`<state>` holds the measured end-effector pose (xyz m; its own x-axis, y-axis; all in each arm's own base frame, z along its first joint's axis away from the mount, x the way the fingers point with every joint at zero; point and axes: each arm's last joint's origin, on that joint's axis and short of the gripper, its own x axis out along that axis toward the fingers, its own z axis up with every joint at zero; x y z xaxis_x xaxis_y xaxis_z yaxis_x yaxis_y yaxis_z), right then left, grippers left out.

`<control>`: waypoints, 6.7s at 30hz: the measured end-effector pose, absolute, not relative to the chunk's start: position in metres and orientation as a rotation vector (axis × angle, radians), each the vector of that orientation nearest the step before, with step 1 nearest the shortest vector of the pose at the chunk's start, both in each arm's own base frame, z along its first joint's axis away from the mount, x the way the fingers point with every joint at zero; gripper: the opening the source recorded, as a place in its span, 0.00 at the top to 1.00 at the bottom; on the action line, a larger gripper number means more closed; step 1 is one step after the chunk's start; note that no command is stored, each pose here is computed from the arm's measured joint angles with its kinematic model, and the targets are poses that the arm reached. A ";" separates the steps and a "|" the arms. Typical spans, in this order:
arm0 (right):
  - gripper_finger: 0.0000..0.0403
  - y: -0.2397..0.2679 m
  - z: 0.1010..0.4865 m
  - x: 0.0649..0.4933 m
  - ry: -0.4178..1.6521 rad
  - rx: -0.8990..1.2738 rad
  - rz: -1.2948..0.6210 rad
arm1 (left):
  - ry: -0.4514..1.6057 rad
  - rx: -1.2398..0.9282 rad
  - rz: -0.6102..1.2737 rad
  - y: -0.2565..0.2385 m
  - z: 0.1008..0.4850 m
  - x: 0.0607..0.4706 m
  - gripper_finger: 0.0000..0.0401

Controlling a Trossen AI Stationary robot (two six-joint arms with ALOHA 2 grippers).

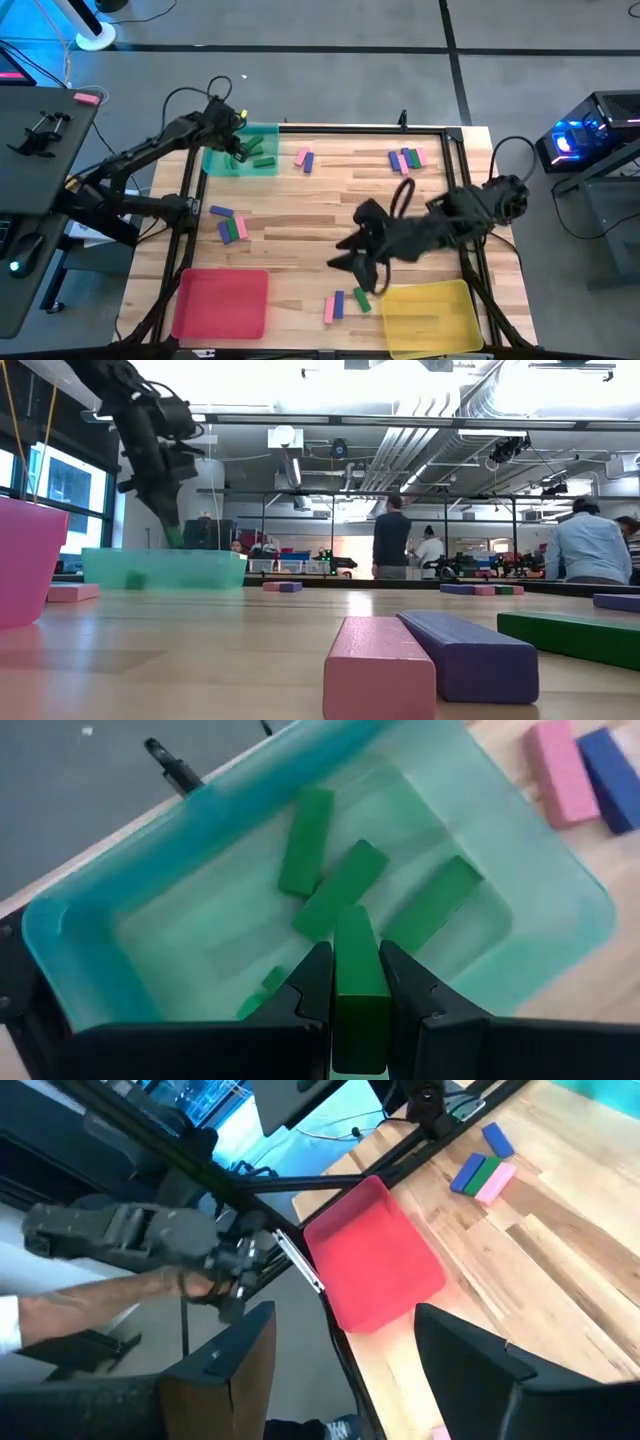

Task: Sort blocks
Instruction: Put the green block into the blue bin

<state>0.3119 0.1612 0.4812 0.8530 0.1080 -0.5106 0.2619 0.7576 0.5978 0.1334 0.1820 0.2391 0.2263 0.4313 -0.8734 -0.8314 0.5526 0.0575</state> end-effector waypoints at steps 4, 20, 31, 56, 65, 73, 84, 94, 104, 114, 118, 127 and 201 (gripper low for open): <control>0.48 0.173 0.481 0.305 0.528 0.688 -0.107 | 1.134 -0.478 0.927 0.188 0.226 0.132 0.93; 0.48 0.183 0.479 0.297 0.527 0.635 -0.132 | 1.245 -0.467 0.955 0.191 0.215 0.131 0.75; 0.48 0.180 0.477 0.297 0.547 0.577 -0.138 | 0.991 -0.608 0.757 0.192 0.231 0.155 0.65; 0.48 0.177 0.475 0.297 0.566 0.507 -0.134 | 1.004 -0.344 -0.158 -0.038 0.305 0.215 0.65; 0.48 0.176 0.475 0.298 0.572 0.460 -0.117 | 1.426 -0.217 0.043 -0.090 0.281 0.151 0.64; 0.48 0.169 0.475 0.302 0.566 0.471 -0.142 | 1.479 0.067 -0.071 -0.090 0.230 0.142 0.51; 0.48 0.165 0.463 0.319 0.575 0.514 -0.210 | 1.525 0.163 -0.132 -0.052 0.200 0.162 0.39; 0.48 0.158 0.458 0.329 0.593 0.532 -0.215 | 1.393 -0.370 0.345 -0.025 0.196 0.176 0.39; 0.48 0.160 0.456 0.327 0.618 0.487 -0.187 | 1.190 -0.838 0.956 -0.013 0.177 0.161 0.40; 0.48 0.160 0.452 0.325 0.705 0.431 -0.123 | 1.051 -0.983 1.149 -0.026 0.176 0.156 0.40; 0.48 0.160 0.451 0.323 0.725 0.404 -0.121 | 0.940 -1.060 1.242 -0.030 0.176 0.155 0.40; 0.48 0.159 0.450 0.323 0.739 0.353 -0.099 | 0.903 -1.085 1.337 -0.034 0.167 0.159 0.47; 0.48 0.152 0.447 0.322 0.772 0.332 -0.150 | 0.845 -1.068 1.282 -0.052 0.146 0.184 0.54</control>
